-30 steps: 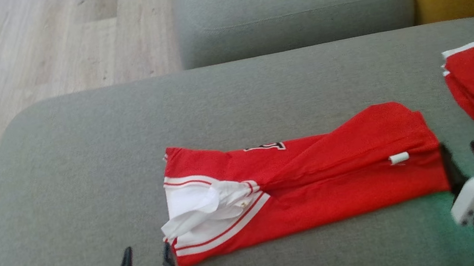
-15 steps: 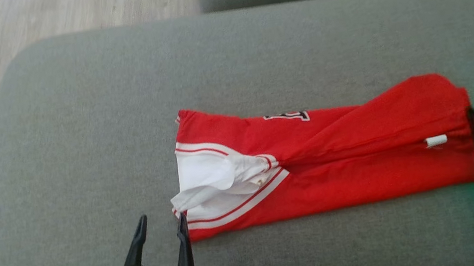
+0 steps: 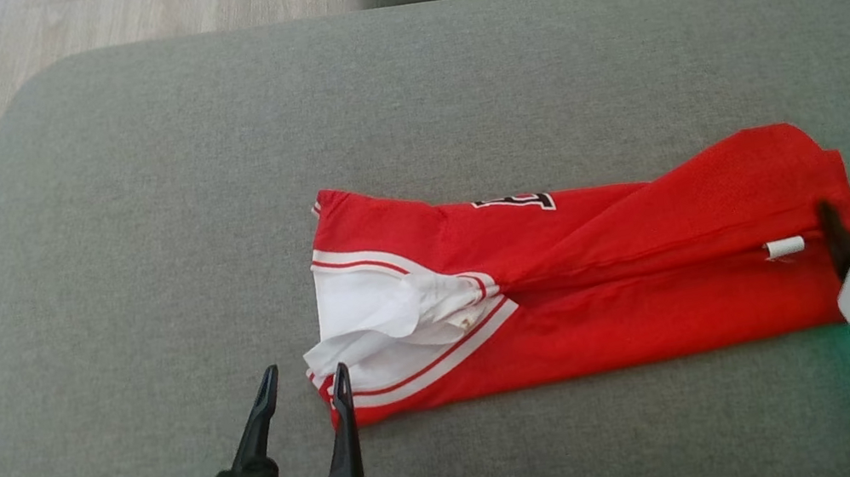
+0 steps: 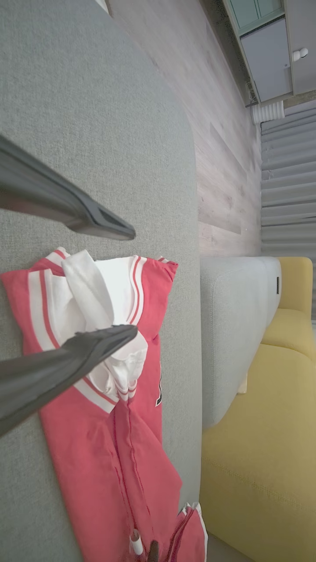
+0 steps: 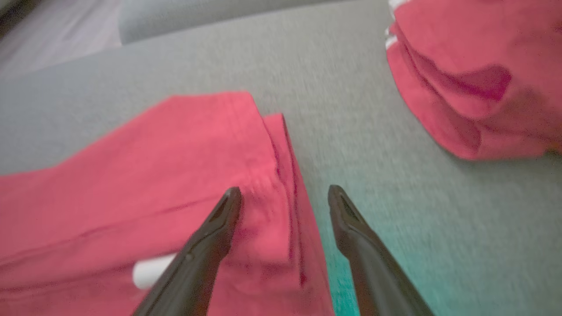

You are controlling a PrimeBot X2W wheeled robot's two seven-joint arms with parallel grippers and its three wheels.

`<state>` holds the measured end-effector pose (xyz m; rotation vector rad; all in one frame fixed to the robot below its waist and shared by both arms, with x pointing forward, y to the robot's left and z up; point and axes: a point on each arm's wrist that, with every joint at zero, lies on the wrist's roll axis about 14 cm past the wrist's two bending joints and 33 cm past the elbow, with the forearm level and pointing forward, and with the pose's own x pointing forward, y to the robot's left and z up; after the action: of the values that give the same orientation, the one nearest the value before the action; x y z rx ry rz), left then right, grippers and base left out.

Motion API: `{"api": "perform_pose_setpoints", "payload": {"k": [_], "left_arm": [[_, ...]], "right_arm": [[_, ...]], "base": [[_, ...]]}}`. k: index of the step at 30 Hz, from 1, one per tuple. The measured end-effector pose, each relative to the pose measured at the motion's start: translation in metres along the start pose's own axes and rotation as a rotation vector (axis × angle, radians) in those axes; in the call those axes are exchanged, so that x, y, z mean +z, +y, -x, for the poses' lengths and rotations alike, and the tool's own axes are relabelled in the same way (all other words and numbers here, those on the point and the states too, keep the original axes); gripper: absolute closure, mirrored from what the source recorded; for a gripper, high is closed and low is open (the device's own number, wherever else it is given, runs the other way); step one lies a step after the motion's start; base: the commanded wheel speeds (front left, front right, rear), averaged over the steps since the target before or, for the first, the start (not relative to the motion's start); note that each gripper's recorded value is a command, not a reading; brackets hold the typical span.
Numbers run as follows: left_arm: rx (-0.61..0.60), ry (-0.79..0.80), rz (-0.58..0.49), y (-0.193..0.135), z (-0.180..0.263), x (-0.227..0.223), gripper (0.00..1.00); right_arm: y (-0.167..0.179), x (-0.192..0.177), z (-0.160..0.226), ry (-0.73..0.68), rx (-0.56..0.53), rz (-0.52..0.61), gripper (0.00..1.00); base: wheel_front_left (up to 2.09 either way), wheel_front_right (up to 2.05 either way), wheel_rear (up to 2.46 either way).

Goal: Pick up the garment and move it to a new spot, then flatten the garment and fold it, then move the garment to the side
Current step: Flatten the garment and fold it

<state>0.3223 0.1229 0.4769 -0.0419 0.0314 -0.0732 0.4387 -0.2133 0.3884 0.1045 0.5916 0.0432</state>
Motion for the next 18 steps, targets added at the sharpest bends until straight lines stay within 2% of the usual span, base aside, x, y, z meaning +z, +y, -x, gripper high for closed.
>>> {"api": "perform_pose_setpoints", "payload": {"k": [5, 11, 16, 18], "left_arm": [[0.002, 0.007, 0.001, 0.0, 0.0, -0.002, 0.0], [0.017, 0.015, 0.0, 0.005, 0.0, -0.004, 0.0], [0.024, 0.011, -0.002, 0.007, 0.001, -0.003, 0.0], [0.026, 0.008, 0.003, 0.007, 0.0, -0.002, 0.0]], "right_arm": [[-0.006, -0.029, 0.001, 0.116, -0.018, -0.015, 0.0], [-0.003, -0.032, -0.006, 0.159, -0.014, -0.024, 0.0], [0.013, -0.035, -0.009, 0.218, 0.025, -0.036, 0.0], [0.021, -0.035, -0.008, 0.241, 0.05, -0.048, 0.18]], "base": [[0.0, 0.0, 0.0], [0.0, 0.0, 0.0], [0.0, 0.0, 0.0], [0.0, 0.0, 0.0]]}}
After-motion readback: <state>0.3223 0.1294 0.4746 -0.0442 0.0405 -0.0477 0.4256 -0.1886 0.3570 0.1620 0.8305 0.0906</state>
